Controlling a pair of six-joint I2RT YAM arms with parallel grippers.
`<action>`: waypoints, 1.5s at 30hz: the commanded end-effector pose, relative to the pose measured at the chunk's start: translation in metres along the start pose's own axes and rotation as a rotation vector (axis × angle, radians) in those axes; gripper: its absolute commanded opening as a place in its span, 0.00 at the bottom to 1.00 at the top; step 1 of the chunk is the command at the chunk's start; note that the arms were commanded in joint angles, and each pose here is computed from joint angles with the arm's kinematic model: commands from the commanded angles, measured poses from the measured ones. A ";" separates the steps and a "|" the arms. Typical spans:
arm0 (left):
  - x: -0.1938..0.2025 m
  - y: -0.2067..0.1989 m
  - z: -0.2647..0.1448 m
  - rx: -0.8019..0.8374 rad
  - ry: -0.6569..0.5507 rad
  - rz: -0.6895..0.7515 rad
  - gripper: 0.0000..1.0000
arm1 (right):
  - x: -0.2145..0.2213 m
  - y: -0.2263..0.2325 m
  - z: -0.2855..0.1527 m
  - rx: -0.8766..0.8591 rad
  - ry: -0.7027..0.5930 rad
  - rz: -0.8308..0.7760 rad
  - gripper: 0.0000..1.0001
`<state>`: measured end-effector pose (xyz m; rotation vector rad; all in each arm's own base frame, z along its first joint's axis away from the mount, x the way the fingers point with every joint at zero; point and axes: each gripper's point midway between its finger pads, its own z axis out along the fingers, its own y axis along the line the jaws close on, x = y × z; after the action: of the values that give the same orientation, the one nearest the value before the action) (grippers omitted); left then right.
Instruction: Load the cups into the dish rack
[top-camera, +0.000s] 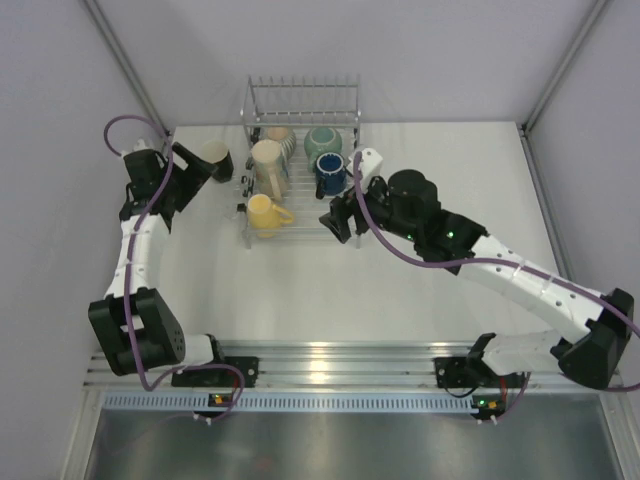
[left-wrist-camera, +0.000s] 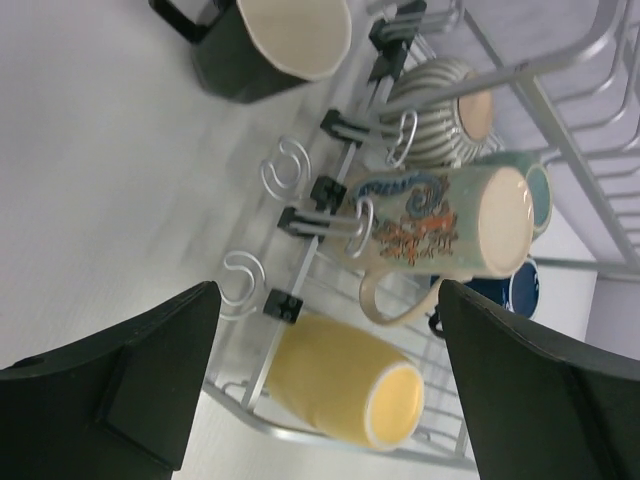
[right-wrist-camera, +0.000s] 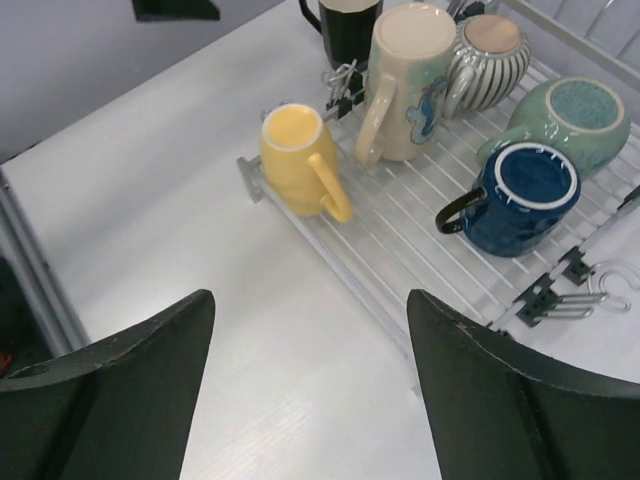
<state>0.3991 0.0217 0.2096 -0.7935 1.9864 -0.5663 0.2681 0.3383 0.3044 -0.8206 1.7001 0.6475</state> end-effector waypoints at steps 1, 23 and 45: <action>-0.041 0.000 0.009 -0.062 -0.114 -0.004 0.96 | -0.003 0.014 -0.027 -0.037 -0.066 0.130 0.79; -0.125 -0.007 0.141 -0.012 -0.088 0.474 0.80 | 0.011 0.007 -0.114 0.007 -0.245 0.213 0.99; -0.062 0.038 0.198 -0.023 0.131 0.649 0.64 | 0.030 0.001 -0.115 0.041 -0.189 0.174 1.00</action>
<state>0.5854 0.0818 0.1233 -0.1647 2.1969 -0.2692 0.1946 0.2458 0.3024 -0.5652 1.6399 0.7944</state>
